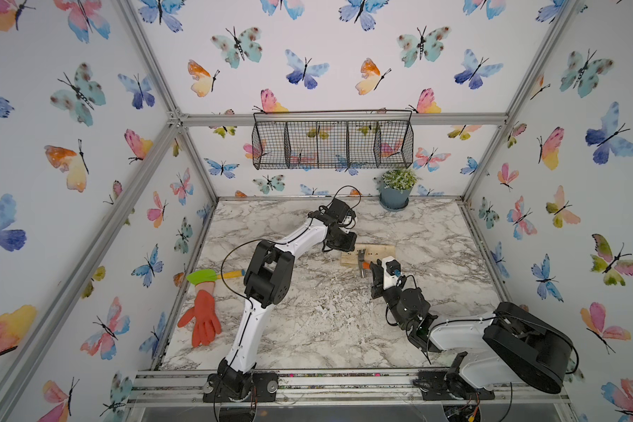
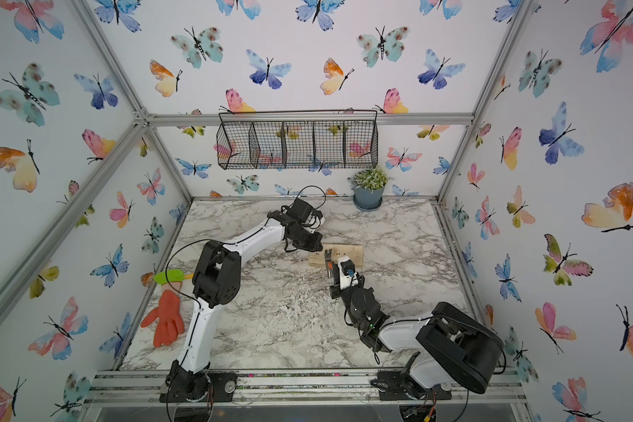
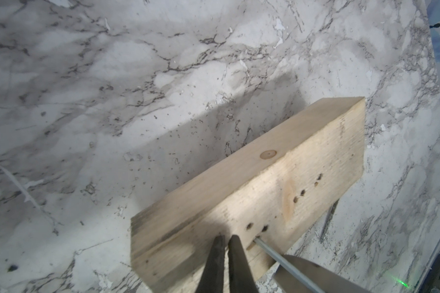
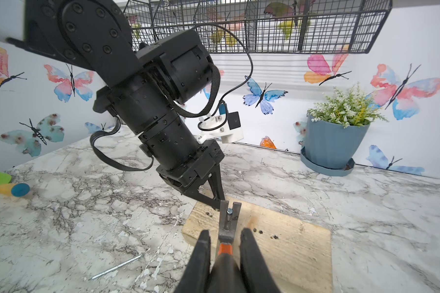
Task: Use a claw hammer to pull out a nail
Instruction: Remove the nail from the mounting plate.
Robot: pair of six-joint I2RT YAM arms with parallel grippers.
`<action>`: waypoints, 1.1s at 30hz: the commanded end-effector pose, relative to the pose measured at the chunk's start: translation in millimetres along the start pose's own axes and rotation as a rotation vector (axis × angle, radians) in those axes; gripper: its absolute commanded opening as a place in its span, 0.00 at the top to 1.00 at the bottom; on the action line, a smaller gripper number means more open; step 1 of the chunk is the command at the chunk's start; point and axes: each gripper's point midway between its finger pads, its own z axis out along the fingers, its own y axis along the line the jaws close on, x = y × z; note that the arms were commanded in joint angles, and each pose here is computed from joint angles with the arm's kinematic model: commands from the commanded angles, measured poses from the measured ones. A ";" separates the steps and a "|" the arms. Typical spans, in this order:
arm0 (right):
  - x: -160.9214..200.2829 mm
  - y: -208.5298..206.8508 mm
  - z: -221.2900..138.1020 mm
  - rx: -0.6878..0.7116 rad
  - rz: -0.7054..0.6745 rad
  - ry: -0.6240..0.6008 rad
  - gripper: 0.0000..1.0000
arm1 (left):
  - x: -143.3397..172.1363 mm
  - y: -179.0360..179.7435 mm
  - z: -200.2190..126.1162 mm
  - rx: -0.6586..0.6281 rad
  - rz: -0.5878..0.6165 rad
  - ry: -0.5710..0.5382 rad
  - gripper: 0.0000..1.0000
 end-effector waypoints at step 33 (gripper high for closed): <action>88.1 6.3 -39.2 0.017 0.065 0.206 0.97 | 151.8 112.3 69.2 -0.344 -0.121 0.487 0.90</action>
